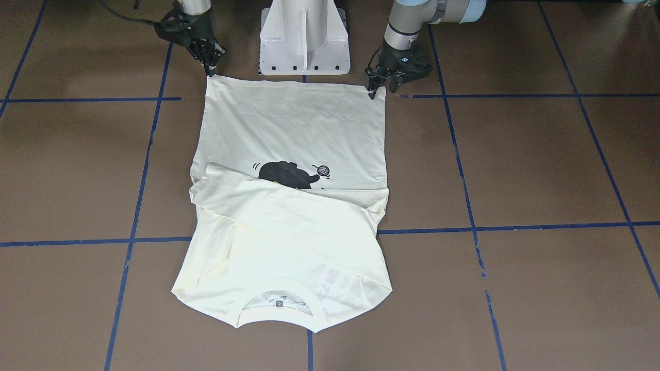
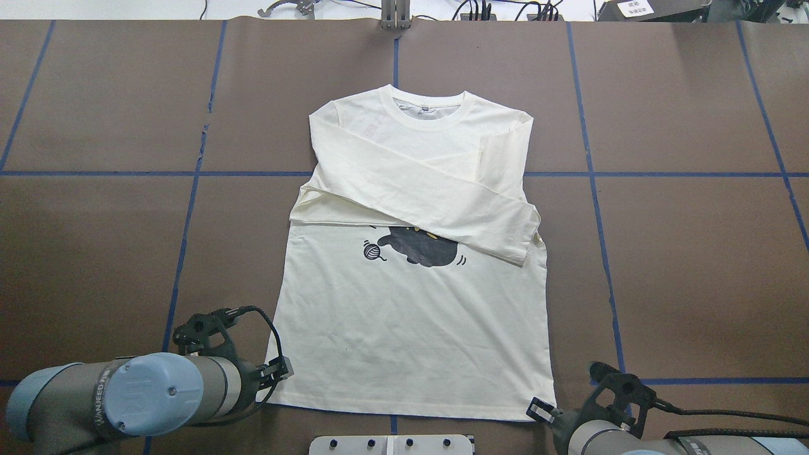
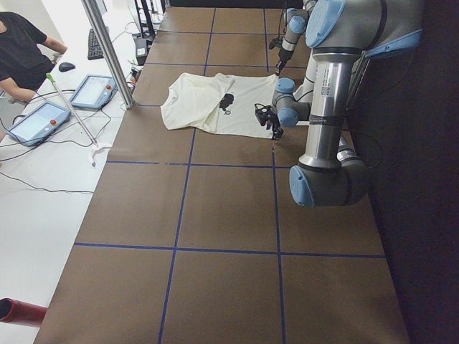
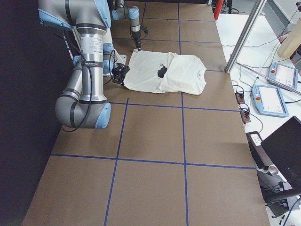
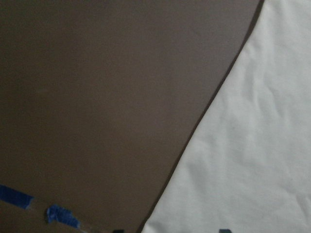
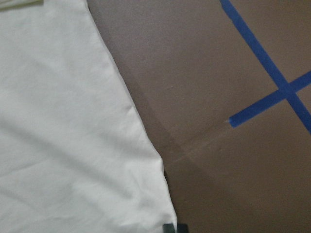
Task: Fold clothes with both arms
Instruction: 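Grasp both hem corners with the left and right grippers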
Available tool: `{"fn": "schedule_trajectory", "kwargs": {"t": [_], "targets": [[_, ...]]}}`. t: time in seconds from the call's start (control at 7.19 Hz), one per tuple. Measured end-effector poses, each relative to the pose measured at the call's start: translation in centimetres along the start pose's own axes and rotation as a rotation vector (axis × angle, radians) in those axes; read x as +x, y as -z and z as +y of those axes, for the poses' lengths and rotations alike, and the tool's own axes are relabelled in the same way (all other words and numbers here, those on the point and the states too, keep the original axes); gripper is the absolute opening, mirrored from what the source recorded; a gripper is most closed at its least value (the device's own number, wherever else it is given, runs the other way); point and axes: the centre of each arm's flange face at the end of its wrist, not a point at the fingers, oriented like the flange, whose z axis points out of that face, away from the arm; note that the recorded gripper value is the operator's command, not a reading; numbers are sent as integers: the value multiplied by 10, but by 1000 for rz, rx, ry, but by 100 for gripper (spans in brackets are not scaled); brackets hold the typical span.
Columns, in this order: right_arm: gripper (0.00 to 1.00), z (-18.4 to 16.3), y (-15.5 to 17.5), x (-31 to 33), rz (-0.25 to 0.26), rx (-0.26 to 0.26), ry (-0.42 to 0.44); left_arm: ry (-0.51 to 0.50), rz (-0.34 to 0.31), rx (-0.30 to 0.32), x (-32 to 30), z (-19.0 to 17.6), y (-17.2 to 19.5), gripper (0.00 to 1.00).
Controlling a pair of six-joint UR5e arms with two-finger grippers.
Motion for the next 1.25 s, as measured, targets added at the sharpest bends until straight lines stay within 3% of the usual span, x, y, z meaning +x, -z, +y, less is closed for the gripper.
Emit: {"fn": "schedule_trajectory", "kwargs": {"t": [0.28, 0.42, 0.56, 0.7, 1.25], "targets": [[0, 0, 0, 0, 1, 0, 0, 4, -13, -13, -5, 9, -4, 63], [0, 0, 0, 0, 1, 0, 1, 2, -17, -18, -6, 13, -6, 50], [0, 0, 0, 0, 1, 0, 1, 2, -19, -22, -7, 16, -7, 9], [0, 0, -1, 1, 2, 0, 1, 2, -20, -25, -7, 18, -8, 0], [0, 0, -1, 0, 1, 1, 2, 2, -6, -33, -4, 21, 0, 0]]}}
